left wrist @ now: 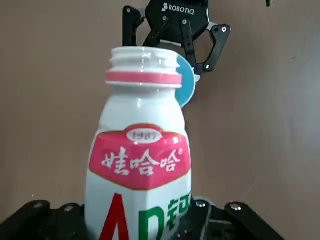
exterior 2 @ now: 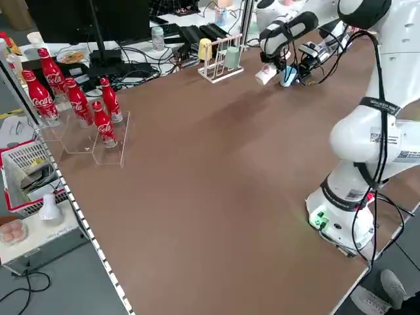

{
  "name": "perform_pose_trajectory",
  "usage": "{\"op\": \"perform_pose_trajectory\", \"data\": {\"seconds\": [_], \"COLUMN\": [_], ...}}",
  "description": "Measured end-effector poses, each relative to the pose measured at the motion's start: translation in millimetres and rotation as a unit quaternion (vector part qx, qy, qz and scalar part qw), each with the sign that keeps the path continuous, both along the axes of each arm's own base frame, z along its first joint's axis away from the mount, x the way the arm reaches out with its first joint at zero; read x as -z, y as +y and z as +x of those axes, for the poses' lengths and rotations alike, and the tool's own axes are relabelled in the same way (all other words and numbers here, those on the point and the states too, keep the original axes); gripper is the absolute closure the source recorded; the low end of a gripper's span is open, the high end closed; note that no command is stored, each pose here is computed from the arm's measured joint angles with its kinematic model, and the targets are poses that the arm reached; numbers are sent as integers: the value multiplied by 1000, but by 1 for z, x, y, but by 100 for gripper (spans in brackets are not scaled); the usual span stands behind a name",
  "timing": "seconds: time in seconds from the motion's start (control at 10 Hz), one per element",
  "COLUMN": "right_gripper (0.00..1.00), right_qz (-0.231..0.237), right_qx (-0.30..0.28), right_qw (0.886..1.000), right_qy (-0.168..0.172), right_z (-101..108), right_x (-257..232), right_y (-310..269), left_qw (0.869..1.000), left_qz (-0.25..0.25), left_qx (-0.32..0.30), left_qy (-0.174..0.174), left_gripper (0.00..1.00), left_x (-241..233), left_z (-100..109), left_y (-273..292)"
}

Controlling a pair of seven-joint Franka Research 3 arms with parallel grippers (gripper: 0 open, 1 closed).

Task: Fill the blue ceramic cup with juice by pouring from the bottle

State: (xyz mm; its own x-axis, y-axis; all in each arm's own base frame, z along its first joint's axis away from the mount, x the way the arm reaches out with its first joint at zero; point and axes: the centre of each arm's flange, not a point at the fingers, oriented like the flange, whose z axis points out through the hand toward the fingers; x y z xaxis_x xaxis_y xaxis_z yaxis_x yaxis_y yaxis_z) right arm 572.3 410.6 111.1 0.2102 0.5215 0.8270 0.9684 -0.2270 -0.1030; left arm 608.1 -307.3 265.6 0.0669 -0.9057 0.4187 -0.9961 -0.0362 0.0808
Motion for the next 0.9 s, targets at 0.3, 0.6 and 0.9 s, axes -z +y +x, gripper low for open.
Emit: {"op": "perform_pose_trajectory", "data": {"seconds": [0.3, 0.6, 0.9], "right_gripper": [32, 32, 32], "right_qz": [0, 0, 0], "right_qx": [0, 0, 0], "right_qw": [1000, 1000, 1000], "right_qy": [0, 0, 0], "right_z": [0, 0, 0], "right_x": [0, 0, 0], "right_y": [0, 0, 0], "left_qw": [1000, 999, 997], "left_qz": [23, 48, 73], "left_qx": [10, -4, -17], "left_qy": [-13, -14, -8], "left_gripper": [56, 56, 56], "left_x": [-3, 0, 1], "left_z": [-3, -1, -3], "left_y": [-10, -5, -8]}}
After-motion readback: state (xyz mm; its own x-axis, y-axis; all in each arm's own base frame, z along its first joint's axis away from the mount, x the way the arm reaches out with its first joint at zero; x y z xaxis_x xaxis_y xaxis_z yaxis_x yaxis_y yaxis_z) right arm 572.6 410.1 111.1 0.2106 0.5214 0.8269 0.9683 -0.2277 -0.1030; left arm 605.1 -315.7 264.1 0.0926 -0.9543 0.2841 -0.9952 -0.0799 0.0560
